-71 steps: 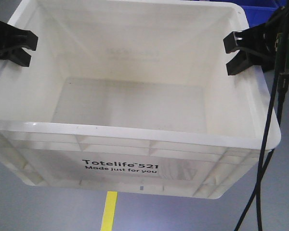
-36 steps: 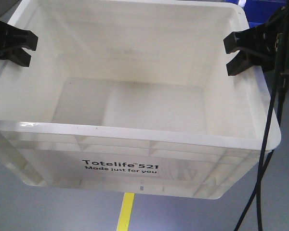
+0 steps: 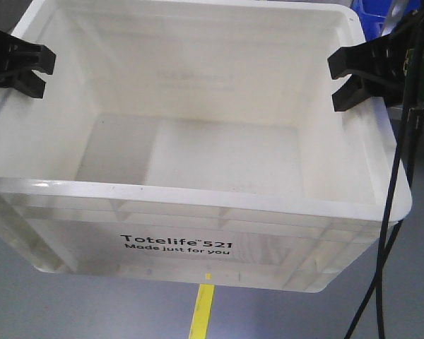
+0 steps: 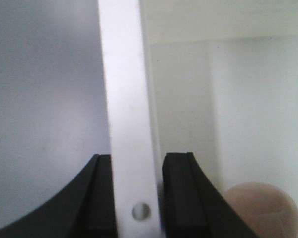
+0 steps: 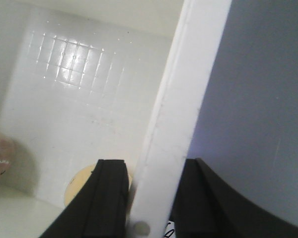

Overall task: Place moving items into box and shelve
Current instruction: 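Hold the tote with both grippers while the base drives away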

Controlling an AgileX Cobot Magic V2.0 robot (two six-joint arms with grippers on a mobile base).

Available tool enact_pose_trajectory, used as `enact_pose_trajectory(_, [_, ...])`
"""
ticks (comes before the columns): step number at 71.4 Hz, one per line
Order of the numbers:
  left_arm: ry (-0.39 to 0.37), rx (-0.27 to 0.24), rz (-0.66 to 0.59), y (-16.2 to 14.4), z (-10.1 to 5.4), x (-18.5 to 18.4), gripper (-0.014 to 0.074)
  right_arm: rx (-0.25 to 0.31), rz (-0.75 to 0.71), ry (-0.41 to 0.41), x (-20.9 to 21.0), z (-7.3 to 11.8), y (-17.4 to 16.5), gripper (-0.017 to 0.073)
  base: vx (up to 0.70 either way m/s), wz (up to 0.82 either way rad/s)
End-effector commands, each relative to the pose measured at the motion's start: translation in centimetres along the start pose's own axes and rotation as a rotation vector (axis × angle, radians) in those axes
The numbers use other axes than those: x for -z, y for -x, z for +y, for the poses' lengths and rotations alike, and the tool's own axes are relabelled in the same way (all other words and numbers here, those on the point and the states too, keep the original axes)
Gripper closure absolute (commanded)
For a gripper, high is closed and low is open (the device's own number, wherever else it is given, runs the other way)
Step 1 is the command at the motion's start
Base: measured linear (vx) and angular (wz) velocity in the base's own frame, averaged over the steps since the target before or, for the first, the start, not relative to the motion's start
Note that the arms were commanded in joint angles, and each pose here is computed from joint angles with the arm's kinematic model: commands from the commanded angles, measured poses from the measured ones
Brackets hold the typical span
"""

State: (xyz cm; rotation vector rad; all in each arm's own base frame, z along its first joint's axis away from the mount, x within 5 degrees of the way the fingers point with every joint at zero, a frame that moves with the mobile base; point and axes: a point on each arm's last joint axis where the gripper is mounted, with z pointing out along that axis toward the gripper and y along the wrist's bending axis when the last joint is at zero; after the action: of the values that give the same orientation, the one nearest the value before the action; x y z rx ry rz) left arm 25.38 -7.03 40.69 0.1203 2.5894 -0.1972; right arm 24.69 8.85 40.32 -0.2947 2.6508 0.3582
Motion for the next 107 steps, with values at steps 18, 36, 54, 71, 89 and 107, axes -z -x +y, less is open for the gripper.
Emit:
enact_pose_trajectory(18, [-0.071, 0.001, -0.194, 1.14, -0.7, 2.91, 0.061, 0.027, -0.166, 0.074, 2.7, 1.05, 0.67, 0.0571, 0.51, 0.05])
enact_pose_trajectory(36, [-0.071, 0.001, -0.194, 1.14, -0.7, 2.91, 0.061, 0.027, -0.166, 0.073, 2.7, 1.04, 0.67, 0.0571, 0.53, 0.01])
enact_pose_trajectory(54, [-0.071, 0.001, -0.194, 1.14, -0.7, 2.91, 0.061, 0.027, -0.166, 0.074, 2.7, 1.05, 0.67, 0.0571, 0.54, -0.03])
enact_pose_trajectory(71, [-0.071, 0.001, -0.194, 1.14, -0.7, 2.91, 0.061, 0.027, -0.166, 0.074, 2.7, 1.05, 0.67, 0.0571, 0.54, -0.04])
enact_pose_trajectory(89, [-0.071, 0.001, -0.194, 1.14, -0.7, 2.91, 0.061, 0.027, -0.166, 0.074, 2.7, 1.05, 0.67, 0.0571, 0.53, -0.03])
enact_pose_trajectory(107, [-0.071, 0.001, -0.194, 1.14, -0.7, 2.91, 0.061, 0.027, -0.166, 0.074, 2.7, 1.05, 0.67, 0.0571, 0.52, 0.01])
